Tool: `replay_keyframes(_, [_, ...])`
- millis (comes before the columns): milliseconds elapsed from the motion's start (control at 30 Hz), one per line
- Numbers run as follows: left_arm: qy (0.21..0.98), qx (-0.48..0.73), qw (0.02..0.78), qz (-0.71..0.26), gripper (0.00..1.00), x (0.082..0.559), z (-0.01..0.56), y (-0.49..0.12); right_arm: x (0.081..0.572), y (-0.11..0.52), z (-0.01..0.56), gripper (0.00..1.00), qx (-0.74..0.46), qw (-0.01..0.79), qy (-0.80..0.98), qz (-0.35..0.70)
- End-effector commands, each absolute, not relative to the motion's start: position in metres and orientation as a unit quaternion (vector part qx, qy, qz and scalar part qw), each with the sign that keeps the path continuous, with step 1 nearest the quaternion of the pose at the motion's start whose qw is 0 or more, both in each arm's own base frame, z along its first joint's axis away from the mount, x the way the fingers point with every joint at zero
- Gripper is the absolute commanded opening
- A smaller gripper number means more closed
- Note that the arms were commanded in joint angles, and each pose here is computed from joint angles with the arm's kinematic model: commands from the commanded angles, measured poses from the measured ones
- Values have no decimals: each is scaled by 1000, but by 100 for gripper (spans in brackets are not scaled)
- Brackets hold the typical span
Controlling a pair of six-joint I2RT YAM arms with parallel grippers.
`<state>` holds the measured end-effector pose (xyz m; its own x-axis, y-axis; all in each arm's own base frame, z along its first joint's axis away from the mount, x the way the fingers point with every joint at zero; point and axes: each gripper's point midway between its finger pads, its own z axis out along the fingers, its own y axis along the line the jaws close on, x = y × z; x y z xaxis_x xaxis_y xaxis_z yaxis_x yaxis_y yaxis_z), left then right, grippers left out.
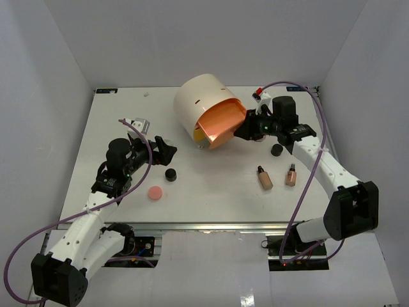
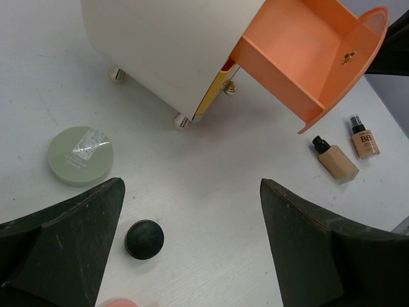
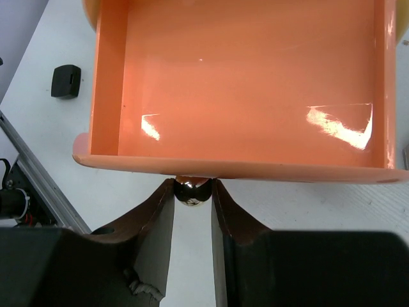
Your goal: Organize the makeup
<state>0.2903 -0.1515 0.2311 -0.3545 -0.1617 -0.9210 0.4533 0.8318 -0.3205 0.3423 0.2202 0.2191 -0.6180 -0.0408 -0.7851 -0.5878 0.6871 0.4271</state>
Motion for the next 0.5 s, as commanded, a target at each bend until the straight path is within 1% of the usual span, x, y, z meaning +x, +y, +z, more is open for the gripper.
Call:
replay_keyframes(0, [762,98,576,-280,98,292,251,-152,345,209,229,16,-194,423,818,338])
replay_keyframes(167, [762,100,575,-282,98,292,251,-153,348,211,231,19,-195,425,814,346])
replay_keyframes(267, [763,100,573,-282,98,292,250,-153,352,212,233,25,-194,427,812,348])
replay_keyframes(333, [763,101,572,-283,98,292,249,-154,352,211,234,35,-194,428,810,350])
replay_keyframes(367, [763,102,572,-284,98,292,250,-154,353,211,235,42,-194,429,809,351])
replay_keyframes(467, [763,105,570,-287,98,291,249,-156,351,209,236,66,-196,432,806,354])
